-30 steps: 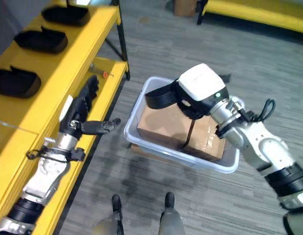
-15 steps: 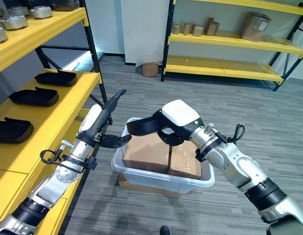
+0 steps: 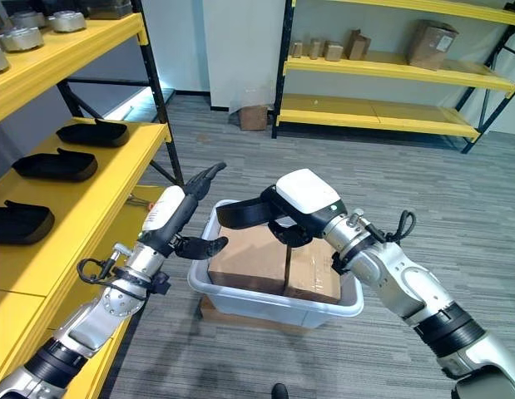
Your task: Move parts from the plastic box to the shelf.
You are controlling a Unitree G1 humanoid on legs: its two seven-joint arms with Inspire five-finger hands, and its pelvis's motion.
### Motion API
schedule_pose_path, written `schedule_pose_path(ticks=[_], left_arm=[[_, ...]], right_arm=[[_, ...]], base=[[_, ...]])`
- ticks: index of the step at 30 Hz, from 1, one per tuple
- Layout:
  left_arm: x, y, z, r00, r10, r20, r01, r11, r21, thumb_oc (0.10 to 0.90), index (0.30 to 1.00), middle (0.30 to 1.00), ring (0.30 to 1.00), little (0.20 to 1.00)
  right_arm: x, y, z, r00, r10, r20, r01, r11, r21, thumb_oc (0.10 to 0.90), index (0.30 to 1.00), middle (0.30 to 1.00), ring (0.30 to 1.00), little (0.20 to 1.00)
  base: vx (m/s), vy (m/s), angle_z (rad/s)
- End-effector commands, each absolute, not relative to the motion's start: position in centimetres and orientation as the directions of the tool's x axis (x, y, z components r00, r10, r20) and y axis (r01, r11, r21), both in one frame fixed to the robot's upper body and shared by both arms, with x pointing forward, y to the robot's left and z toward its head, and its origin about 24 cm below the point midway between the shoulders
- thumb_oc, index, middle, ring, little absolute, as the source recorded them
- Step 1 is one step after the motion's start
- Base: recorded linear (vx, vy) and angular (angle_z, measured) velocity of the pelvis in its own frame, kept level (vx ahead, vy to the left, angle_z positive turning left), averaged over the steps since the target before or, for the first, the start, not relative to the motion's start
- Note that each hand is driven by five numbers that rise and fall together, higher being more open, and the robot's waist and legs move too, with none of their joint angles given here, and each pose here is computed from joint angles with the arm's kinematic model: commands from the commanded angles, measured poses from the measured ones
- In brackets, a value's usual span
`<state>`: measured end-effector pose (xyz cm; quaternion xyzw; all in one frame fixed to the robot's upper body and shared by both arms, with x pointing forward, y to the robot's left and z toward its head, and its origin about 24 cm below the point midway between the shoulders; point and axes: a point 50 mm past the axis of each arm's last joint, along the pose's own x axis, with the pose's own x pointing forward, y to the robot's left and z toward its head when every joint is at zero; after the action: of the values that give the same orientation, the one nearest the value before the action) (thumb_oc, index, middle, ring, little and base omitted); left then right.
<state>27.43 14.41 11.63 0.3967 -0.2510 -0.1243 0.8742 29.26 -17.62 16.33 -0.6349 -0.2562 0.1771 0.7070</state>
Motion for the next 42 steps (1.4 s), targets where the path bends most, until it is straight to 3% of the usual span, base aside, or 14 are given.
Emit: schedule_pose_path(ticks=[1,23,24,25,26,27,28,42], left_arm=[[28.0,13.2,15.4,0.735,-0.411,0.54,-0.101,0.721,0.686,0.9,1.0,1.0,1.0,1.0],[28.9,11.7,14.6,0.744,-0.42,0.52,-0.079,0.717,0.692,0.9,1.0,1.0,1.0,1.0],[28.9,11.7,14.5,0.746,-0.419,0.518,-0.079,0.717,0.692,0.853,0.934,0.934,0.934,0.934],[28.9,11.7,14.5,0.746,-0.419,0.518,-0.079,0.717,0.692,0.767,0.813,0.813,0.813,0.813],[28.9,11.7,14.5,0.746,-0.419,0.518,-0.077,0.718,0.692,0.559,0.522,0.522,0.522,0.522],[28.9,11.7,14.5,0.746,-0.419,0.517,-0.076,0.718,0.692,0.435,0.349,0.349,0.349,0.349],[29.0,11.7,14.4,0.748,-0.418,0.516,-0.078,0.717,0.693,0.4,0.3,0.3,0.3,0.3],[29.2,11.6,14.1,0.756,-0.415,0.507,-0.074,0.715,0.696,0.4,0.3,0.3,0.3,0.3]], right_arm=[[29.9,-15.9,22.1,0.693,0.587,0.419,0.298,0.296,-0.908,0.4,0.3,0.3,0.3,0.3],[30.3,-14.3,22.6,0.658,0.597,0.459,0.298,0.353,-0.887,0.4,0.3,0.3,0.3,0.3],[30.3,-14.3,22.6,0.658,0.597,0.459,0.298,0.353,-0.887,0.4,0.3,0.3,0.3,0.3],[30.3,-14.3,22.6,0.658,0.597,0.459,0.298,0.353,-0.887,0.4,0.3,0.3,0.3,0.3],[30.3,-14.3,22.6,0.659,0.597,0.458,0.298,0.352,-0.887,0.4,0.3,0.3,0.3,0.3],[30.3,-14.3,22.6,0.658,0.597,0.458,0.297,0.353,-0.887,0.4,0.3,0.3,0.3,0.3],[30.3,-14.3,22.6,0.658,0.597,0.458,0.297,0.353,-0.887,0.4,0.3,0.3,0.3,0.3],[30.3,-14.1,22.5,0.656,0.596,0.463,0.294,0.363,-0.884,0.4,0.3,0.3,0.3,0.3]], base=[[0.0,-0.008,-0.03],[0.0,0.0,0.0],[0.0,0.0,0.0],[0.0,0.0,0.0],[0.0,0.0,0.0],[0.0,0.0,0.0],[0.0,0.0,0.0],[0.0,0.0,0.0]])
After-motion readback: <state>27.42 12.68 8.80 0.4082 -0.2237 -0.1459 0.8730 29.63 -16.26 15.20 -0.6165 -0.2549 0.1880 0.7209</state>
